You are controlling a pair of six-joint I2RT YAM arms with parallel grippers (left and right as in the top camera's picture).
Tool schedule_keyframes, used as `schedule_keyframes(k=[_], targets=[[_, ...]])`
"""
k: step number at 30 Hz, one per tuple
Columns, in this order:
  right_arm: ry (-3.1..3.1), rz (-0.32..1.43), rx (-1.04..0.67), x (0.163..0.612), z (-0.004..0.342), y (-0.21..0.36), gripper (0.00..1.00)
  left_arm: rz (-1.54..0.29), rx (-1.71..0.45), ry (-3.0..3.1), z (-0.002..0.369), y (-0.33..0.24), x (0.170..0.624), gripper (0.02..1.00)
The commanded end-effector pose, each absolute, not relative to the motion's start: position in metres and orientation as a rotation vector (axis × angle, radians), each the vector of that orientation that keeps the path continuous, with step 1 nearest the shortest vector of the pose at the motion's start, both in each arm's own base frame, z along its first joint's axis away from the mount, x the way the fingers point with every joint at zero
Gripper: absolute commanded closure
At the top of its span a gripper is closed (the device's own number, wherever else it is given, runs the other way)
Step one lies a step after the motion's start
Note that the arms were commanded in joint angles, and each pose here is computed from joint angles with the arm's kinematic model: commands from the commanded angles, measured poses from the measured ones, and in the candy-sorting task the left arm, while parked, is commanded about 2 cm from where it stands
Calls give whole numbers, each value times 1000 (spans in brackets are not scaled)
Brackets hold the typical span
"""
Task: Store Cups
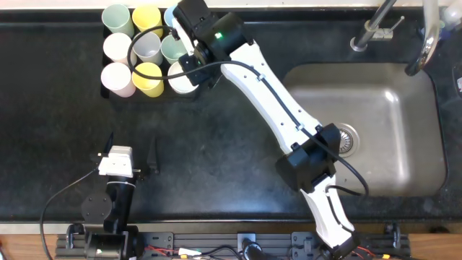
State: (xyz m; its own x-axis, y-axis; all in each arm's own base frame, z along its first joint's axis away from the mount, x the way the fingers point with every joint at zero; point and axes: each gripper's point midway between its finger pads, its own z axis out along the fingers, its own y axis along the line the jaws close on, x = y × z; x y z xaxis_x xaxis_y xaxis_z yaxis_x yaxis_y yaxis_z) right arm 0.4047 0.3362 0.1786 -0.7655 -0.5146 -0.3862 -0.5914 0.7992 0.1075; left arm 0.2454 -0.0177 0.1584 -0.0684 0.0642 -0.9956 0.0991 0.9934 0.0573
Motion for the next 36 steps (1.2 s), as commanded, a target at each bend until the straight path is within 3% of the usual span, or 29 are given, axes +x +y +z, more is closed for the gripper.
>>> schedule_keyframes(k=[1, 15, 36], targets=[[2612, 236, -802, 421, 176, 337, 958, -23, 144, 1632, 159, -19, 245, 20], [2556, 297, -816, 427, 179, 353, 956, -23, 144, 1632, 159, -19, 245, 20], [2594, 200, -917, 426, 137, 359, 958, -23, 144, 1632, 159, -19, 245, 20]])
